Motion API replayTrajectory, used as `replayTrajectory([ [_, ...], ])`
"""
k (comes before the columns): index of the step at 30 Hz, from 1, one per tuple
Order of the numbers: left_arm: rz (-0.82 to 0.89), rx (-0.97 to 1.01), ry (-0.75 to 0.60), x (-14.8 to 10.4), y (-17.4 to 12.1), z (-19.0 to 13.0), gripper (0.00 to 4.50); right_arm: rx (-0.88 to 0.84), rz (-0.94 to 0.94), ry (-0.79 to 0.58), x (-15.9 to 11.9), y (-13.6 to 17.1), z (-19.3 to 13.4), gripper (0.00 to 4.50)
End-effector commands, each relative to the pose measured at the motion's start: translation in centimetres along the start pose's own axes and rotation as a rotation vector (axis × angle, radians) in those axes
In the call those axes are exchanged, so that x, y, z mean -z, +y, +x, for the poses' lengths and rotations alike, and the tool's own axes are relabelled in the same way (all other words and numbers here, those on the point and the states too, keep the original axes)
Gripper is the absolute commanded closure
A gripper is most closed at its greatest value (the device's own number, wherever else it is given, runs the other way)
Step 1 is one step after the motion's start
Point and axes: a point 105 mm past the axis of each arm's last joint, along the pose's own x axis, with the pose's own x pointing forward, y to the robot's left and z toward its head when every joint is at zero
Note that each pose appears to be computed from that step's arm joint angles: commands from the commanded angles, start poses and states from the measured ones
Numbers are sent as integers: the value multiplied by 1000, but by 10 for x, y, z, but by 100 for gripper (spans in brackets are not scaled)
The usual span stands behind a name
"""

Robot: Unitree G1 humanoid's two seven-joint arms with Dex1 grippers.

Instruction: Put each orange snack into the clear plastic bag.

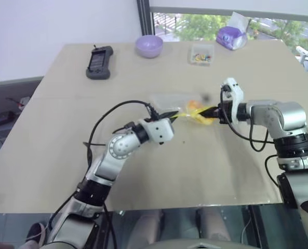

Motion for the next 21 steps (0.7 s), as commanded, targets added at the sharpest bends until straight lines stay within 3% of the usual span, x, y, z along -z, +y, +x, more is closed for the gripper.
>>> replayTrajectory([
  [1,7,7,-39,-8,0,5,450,-50,-5,-148,-33,17,-3,449],
  [7,-9,9,-48,-10,-2,8,450,35,79,-322,-54,10,3,449],
  [11,-10,7,-49,-10,-1,9,450,87,-76,-250,-40,11,8,449],
  [18,-10,-18,-33,-7,4,11,450,57,-135,-192,-32,15,4,153],
  [21,-4,-27,-21,-5,5,11,450,26,-148,-173,-30,17,-3,153],
])
